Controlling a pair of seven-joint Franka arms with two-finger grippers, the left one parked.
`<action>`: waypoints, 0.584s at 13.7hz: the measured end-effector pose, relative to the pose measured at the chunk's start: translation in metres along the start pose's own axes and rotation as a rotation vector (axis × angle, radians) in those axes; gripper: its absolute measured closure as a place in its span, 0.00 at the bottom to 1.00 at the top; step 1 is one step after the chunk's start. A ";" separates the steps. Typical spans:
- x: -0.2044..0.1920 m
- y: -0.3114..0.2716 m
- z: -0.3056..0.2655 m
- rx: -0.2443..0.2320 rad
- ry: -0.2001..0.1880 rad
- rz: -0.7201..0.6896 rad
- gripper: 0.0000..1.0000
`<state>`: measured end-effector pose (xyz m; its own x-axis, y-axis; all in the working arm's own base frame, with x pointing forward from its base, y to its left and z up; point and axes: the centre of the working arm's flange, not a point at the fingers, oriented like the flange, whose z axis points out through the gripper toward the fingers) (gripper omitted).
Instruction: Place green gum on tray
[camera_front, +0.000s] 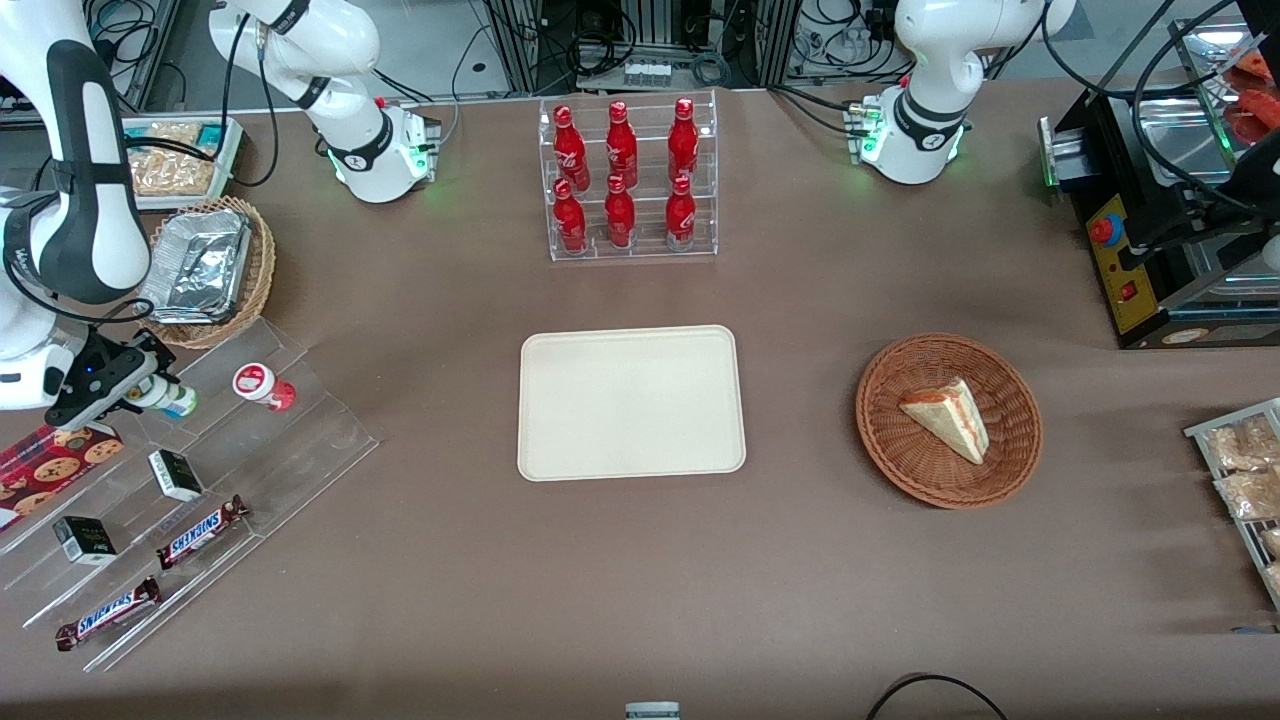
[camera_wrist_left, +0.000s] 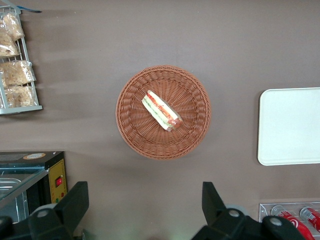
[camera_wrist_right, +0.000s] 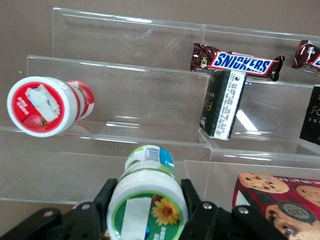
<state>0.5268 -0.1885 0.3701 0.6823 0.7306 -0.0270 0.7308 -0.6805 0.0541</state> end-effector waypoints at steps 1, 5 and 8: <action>0.000 0.000 0.000 0.003 -0.001 0.002 0.42; 0.014 -0.004 -0.017 0.036 -0.015 0.037 0.42; 0.067 -0.023 -0.060 0.064 -0.033 0.065 0.42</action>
<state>0.5546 -0.1206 0.4272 0.7275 0.6835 -0.0588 0.6844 -0.7291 -0.0067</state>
